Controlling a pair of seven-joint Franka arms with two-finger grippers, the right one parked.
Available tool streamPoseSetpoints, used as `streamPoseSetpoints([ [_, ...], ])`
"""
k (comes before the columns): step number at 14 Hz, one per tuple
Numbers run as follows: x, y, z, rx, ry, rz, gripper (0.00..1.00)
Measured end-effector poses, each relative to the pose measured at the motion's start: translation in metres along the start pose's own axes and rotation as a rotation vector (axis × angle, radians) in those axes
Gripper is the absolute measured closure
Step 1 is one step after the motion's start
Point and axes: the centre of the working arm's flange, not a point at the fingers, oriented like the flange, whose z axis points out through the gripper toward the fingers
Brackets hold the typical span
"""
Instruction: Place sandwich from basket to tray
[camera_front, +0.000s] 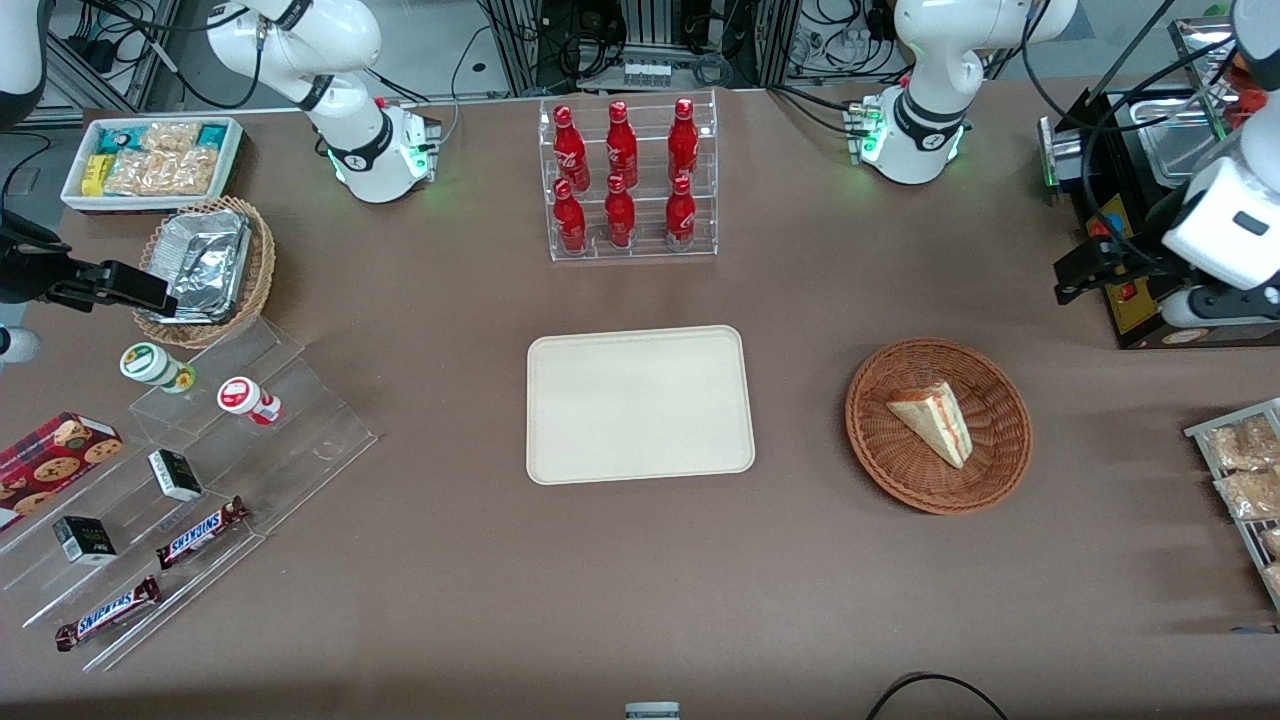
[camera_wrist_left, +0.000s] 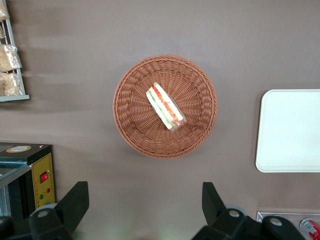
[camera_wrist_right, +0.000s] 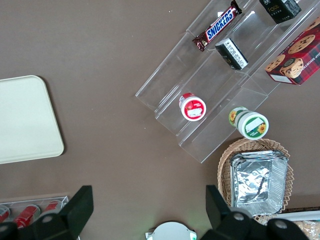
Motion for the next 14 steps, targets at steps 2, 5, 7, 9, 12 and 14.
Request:
streamPoseSetpoints([
  [2, -0.001, 0.001, -0.002, -0.001, 0.002, 0.005, 0.00],
  [5, -0.001, 0.005, 0.003, 0.001, -0.012, 0.013, 0.00],
  [7, 0.002, 0.007, 0.019, 0.004, -0.035, 0.015, 0.00],
  [9, 0.009, 0.012, 0.049, 0.006, -0.044, 0.004, 0.00],
  [12, 0.016, 0.020, 0.103, 0.009, -0.039, -0.024, 0.00],
  [14, 0.016, 0.023, 0.129, 0.019, -0.030, -0.076, 0.00],
])
